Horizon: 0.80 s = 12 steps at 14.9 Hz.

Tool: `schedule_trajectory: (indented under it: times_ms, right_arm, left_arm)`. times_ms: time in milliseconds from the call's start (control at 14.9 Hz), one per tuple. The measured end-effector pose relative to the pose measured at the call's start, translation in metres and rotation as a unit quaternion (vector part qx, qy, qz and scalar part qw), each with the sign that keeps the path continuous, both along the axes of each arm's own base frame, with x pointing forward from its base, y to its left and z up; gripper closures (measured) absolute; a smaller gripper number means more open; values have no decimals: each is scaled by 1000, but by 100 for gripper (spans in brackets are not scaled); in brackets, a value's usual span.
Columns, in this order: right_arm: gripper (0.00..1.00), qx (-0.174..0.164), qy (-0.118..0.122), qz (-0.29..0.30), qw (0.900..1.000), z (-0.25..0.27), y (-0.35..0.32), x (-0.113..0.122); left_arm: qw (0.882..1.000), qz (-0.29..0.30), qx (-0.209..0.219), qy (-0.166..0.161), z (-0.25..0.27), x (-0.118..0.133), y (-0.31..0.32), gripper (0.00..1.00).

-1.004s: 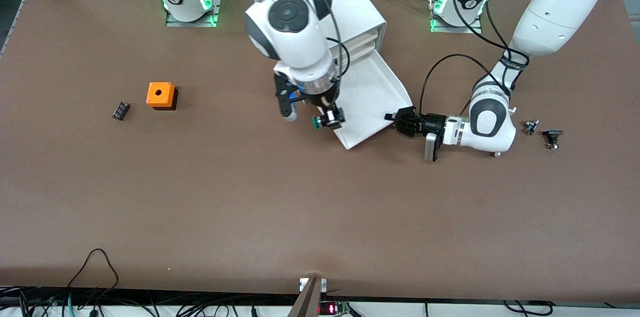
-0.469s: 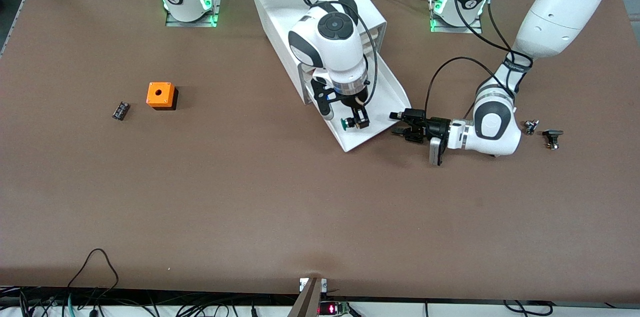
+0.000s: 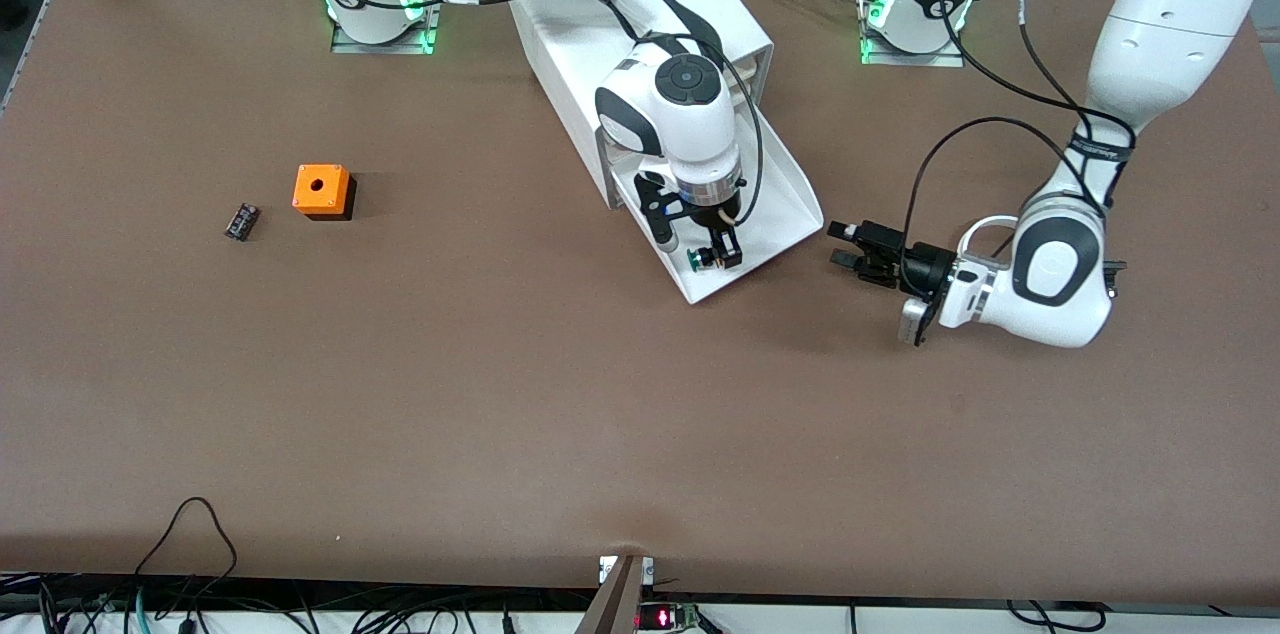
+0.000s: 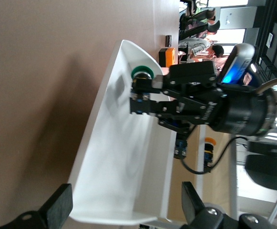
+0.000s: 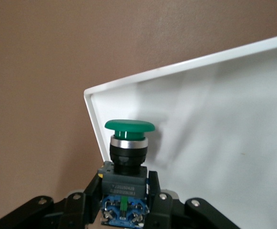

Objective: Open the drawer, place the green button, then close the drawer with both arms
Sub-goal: 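Lower the green button into the open drawer and open the right gripper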

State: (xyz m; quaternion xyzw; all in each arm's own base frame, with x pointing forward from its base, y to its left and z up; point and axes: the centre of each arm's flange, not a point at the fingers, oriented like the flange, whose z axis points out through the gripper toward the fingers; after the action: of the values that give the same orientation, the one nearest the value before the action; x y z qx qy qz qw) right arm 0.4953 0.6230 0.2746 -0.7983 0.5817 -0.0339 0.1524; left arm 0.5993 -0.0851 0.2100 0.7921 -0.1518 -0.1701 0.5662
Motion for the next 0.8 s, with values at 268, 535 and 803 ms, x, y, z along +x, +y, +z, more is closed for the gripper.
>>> schedule_trajectory:
  times_ms: [268,535,803]
  right_arm:
    - [59,3,-21,6,1000,-1,4,2]
    - [27,-2,-36,15,999,3,5,2]
    - [0,-24,-47,15,998,16,-8,21]
  left_arm:
    - [995,4,79,67,47,11,6,0]
    - [981,32,143,128,89,15,5,0]
    - [976,42,162,141,105,19,6,0]
